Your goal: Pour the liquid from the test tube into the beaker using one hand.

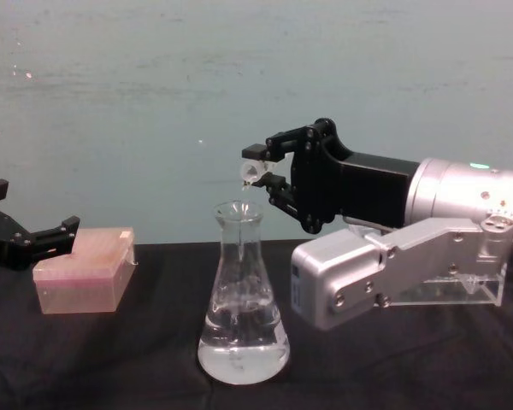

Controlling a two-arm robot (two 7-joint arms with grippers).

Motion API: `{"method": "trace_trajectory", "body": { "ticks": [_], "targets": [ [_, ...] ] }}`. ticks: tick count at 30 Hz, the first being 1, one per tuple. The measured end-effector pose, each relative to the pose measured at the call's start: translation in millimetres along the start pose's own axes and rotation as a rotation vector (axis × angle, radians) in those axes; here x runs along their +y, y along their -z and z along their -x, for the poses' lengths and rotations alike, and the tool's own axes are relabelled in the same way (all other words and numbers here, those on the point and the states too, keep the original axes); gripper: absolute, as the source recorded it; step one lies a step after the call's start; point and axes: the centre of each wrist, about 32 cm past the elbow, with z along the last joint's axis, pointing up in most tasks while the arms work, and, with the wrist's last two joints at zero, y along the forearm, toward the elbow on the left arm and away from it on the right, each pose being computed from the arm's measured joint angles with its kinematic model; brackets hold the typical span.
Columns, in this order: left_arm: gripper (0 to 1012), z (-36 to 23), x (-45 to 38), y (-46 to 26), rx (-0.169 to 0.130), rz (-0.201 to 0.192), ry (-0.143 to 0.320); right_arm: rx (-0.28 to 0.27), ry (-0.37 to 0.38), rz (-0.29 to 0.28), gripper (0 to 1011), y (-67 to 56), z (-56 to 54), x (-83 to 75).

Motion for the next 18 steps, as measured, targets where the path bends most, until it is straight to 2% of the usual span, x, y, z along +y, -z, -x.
{"method": "trace_trajectory", "body": {
  "ticks": [18],
  "targets": [
    [1000, 0.0, 0.0, 0.0, 0.0, 0.0, 0.0, -0.015, -0.004, 0.001, 215, 1.9, -0.5, 1.2]
  ]
}}
